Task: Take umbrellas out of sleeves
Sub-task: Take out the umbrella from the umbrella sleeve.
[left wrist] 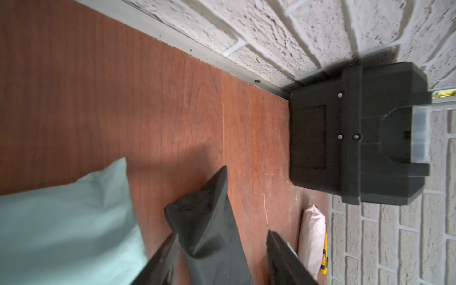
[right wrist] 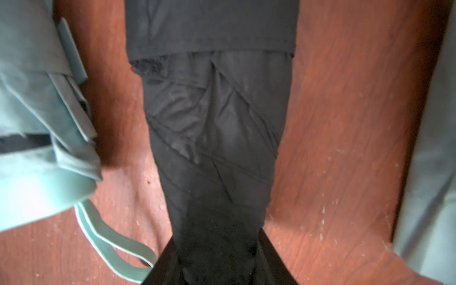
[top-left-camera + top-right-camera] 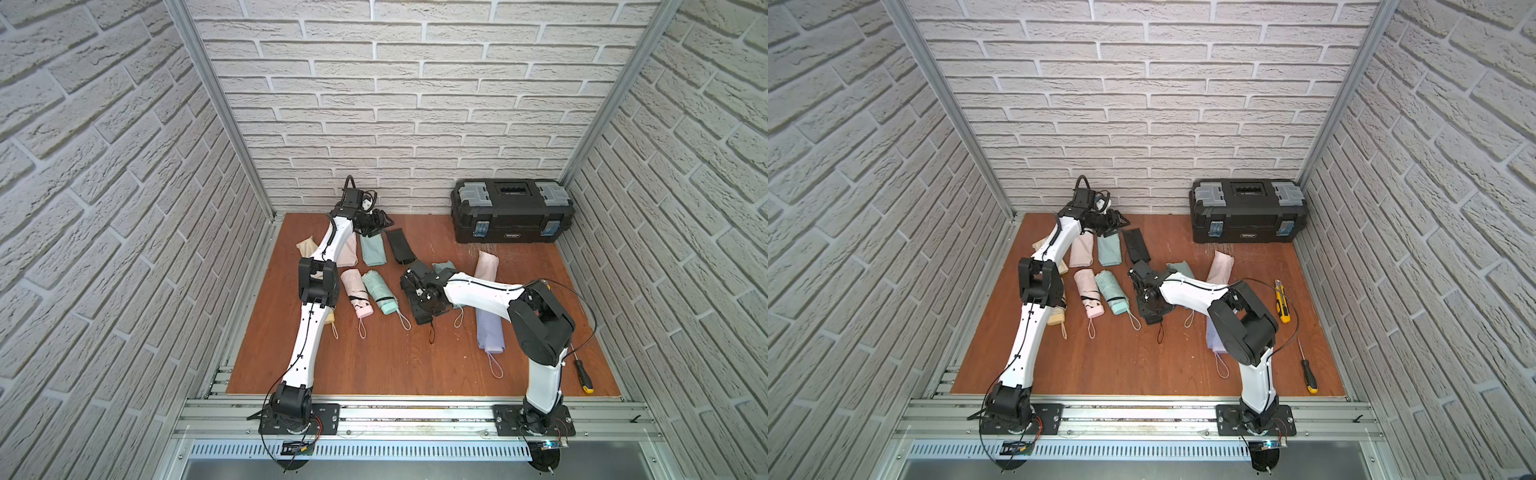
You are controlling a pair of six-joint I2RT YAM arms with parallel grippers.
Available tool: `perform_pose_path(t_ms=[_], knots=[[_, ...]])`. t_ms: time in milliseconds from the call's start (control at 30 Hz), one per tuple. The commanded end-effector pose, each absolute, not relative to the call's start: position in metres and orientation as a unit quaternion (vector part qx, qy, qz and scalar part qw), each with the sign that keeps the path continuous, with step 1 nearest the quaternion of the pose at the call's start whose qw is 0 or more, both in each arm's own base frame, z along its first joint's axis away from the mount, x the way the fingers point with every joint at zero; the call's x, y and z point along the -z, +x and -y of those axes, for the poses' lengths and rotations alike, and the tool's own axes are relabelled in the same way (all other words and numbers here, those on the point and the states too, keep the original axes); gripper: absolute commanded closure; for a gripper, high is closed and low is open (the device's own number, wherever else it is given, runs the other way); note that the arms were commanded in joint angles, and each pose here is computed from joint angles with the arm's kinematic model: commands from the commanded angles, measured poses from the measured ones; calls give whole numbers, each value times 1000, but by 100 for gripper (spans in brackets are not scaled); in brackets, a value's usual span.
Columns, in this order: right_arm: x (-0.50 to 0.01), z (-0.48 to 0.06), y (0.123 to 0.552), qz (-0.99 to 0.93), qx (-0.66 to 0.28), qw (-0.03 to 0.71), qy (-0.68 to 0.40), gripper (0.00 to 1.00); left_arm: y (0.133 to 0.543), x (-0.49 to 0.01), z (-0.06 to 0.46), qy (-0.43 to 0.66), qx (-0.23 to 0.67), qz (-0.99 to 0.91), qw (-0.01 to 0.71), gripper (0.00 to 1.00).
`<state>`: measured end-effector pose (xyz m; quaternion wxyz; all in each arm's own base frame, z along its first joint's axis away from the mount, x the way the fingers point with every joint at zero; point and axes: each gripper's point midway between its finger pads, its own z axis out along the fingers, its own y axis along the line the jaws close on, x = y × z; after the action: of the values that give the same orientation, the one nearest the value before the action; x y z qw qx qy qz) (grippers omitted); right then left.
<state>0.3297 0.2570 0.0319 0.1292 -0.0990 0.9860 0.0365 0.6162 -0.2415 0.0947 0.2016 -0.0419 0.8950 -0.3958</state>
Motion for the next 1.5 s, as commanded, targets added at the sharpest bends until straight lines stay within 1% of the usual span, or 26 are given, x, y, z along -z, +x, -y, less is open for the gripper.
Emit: perform_pose_path(t_ms=[0, 167, 333, 433, 500, 567, 600, 733, 767, 800, 933, 1167, 1300, 1467], knots=[[-33, -268, 345, -984, -38, 141, -103, 72, 623, -149, 229, -25, 389, -885, 256, 39], [-31, -278, 360, -983, -36, 145, -104, 72, 614, -186, 216, -23, 387, -881, 271, 39], [-34, -289, 368, -983, -49, 145, -98, 71, 600, -214, 214, -14, 391, -878, 276, 38], [-37, -292, 368, -983, -55, 146, -96, 68, 589, -223, 219, -2, 392, -878, 275, 39], [-41, -292, 367, -983, -60, 147, -96, 56, 582, -226, 222, 4, 392, -878, 274, 40], [-46, -291, 365, -982, -64, 152, -96, 41, 577, -227, 226, 8, 394, -878, 274, 41], [-49, -290, 365, -981, -64, 156, -98, 39, 574, -226, 228, 9, 394, -878, 271, 41], [-68, -279, 362, -977, -60, 173, -107, 39, 560, -213, 248, 30, 388, -886, 253, 42], [-85, -276, 362, -974, -68, 187, -106, 38, 557, -206, 255, 36, 388, -888, 245, 42], [-91, -273, 360, -973, -71, 193, -106, 38, 552, -200, 262, 41, 388, -890, 237, 42], [-110, -242, 350, -971, -62, 214, -91, 38, 530, -174, 299, 77, 392, -895, 197, 43], [-94, -172, 311, -977, -52, 205, -34, 38, 490, -138, 349, 136, 379, -904, 142, 43], [-83, -151, 286, -978, -52, 201, -17, 39, 473, -125, 359, 166, 353, -912, 130, 43], [-72, -136, 263, -978, -65, 200, 8, 39, 462, -121, 368, 194, 335, -914, 120, 44]])
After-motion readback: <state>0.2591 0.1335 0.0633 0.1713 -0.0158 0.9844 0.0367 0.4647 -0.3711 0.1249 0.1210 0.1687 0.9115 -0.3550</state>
